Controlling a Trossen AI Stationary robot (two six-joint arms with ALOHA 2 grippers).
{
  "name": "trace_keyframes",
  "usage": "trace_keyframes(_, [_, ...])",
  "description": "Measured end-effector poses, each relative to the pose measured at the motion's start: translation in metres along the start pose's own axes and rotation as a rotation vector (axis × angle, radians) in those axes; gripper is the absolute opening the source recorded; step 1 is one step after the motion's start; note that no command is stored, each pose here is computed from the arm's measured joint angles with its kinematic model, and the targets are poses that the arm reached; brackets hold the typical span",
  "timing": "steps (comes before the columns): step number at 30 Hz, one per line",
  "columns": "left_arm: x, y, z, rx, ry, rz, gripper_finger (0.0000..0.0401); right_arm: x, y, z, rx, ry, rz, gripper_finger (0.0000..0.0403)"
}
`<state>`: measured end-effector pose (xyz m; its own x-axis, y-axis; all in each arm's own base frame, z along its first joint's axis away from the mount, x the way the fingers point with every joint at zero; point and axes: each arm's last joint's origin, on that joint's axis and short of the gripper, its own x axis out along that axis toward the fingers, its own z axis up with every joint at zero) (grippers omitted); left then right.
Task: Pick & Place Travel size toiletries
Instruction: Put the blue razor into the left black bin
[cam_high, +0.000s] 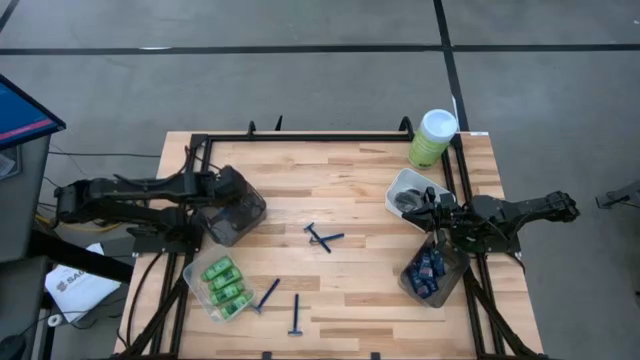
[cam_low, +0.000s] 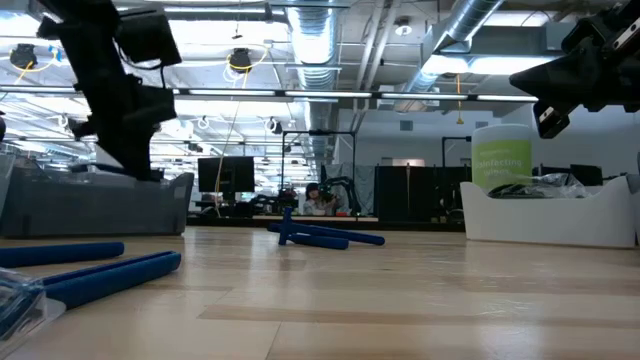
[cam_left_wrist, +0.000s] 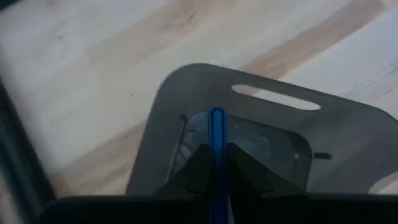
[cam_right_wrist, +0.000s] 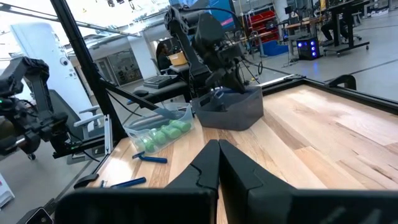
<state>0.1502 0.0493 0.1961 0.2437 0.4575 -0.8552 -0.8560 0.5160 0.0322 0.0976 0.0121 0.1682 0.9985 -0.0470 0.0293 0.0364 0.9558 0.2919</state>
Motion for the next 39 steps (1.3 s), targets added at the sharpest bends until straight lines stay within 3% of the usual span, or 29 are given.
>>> trace_keyframes(10, [0.03, 0.002, -0.024, -0.052, 0.011, 0.005, 0.0022, 0.0, 0.0, 0.0, 0.0, 0.0, 0.0, 0.0])
trace_keyframes(22, [0.049, 0.002, -0.037, -0.02, 0.061, 0.013, 0.0033, 0.0, 0.0, 0.0, 0.0, 0.0, -0.001, 0.0])
trace_keyframes(31, [0.049, 0.001, -0.037, -0.016, 0.067, 0.008, 0.012, 0.0, 0.0, 0.0, 0.0, 0.0, -0.001, 0.0])
trace_keyframes(39, [0.023, -0.011, -0.01, 0.001, 0.016, -0.18, 0.0244, 0.0, 0.0, 0.0, 0.0, 0.0, -0.001, 0.0])
